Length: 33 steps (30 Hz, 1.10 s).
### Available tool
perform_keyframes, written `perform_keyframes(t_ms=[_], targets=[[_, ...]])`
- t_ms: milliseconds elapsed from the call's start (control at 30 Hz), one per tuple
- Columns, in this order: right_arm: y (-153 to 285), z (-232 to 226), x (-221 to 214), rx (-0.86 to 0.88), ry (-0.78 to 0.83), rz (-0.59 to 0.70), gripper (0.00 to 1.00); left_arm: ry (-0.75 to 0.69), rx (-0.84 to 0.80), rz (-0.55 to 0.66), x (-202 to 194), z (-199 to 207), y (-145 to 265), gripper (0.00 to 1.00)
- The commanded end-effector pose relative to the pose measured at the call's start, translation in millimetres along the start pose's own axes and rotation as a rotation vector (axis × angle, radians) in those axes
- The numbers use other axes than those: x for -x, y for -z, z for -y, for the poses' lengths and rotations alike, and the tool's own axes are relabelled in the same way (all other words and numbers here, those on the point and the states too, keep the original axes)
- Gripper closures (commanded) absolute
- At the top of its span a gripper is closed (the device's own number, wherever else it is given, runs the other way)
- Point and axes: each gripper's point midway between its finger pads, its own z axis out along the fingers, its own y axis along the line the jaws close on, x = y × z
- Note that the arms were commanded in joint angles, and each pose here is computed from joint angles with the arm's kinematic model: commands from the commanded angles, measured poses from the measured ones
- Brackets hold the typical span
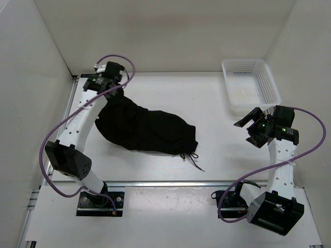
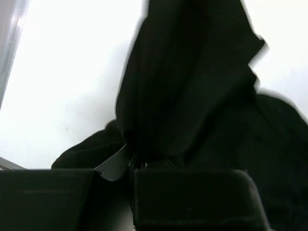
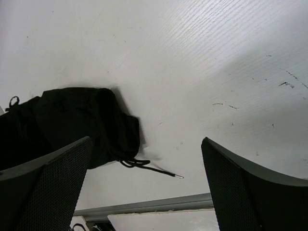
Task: Fold and stack the trousers
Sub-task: Fold the trousers
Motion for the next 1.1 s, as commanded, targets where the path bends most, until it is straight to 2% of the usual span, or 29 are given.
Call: perform_keyframes(t_ms=[0,333,367,433,467,500,567,600,633,667,733,800,833,900,967,1000,1067], targets=[[2.0,-7.8,1.7,0.032,0.019,0.002,0.01,-0.088,-0.056,-0.004,-21.3,22.0,35.8,0.9],[1.7,-8.8,3.5,0.036,0.023,0.009,0.01,-0.211,-0.277,-0.028,-90.7,149.7,102.3,0.9],[1.7,-8.8,3.5,0.036,0.023,0.009,0.01,-0.252,-0.288,-0.048,-105.5,165.4,101.6,0.9],[1.7,-8.8,3.5,0.036,0.023,0.009,0.01,-0.29,-0.367,-0.059,-127.7,193.3,127.1,0.9],[1.7,-8.8,3.5,0.036,0.023,0.009,0.01,-0.334,-0.39,-0.112,-150.1,209.6,127.3,0.85],[1.5,-7.2,4.5,0.027,0.022,0.014,0.01,-0.378,-0.477,-0.13,-162.4,228.0,148.0,0.66],[1.5,-7.2,4.5,0.027,0.022,0.015,0.01,-0.447,-0.578,-0.192,-187.9,257.0,159.2,0.42],[1.5,-7.2,4.5,0.027,0.022,0.015,0.01,-0.465,-0.642,-0.18,-189.1,266.4,176.6,0.34],[1.5,-7.2,4.5,0.027,0.022,0.015,0.01,-0.454,-0.649,-0.164,-183.8,267.7,179.7,0.14],[1.5,-7.2,4.5,0.027,0.022,0.015,0.01,-0.448,-0.659,-0.136,-174.4,262.9,185.8,0.1],[-0.8,-3.8,1.4,0.021,0.029,0.005,0.01,-0.403,-0.652,-0.095,-146.2,254.1,178.2,0.1],[-2.1,-3.7,-2.2,0.029,0.026,-0.01,0.01,-0.344,-0.655,-0.081,-121.6,236.0,177.9,0.16],[-4.6,-3.8,-4.4,0.042,0.035,-0.017,0.04,-0.34,-0.61,-0.1,-117.5,223.8,159.6,0.18],[-8.3,-8.9,-4.9,0.083,0.057,-0.029,0.1,-0.318,-0.59,-0.059,-101.5,206.1,157.1,0.29],[-14.1,-22.1,-22.0,0.16,0.095,-0.116,0.19,-0.325,-0.533,-0.074,-105.7,190.1,140.5,0.38],[-21.2,-26.4,-26.0,0.18,0.125,-0.149,0.31,-0.325,-0.532,-0.075,-106.8,183.4,141.9,0.45],[-27.7,-45.8,-46.1,0.228,0.208,-0.233,0.34,-0.334,-0.476,-0.105,-113.9,169.8,123.0,0.47]])
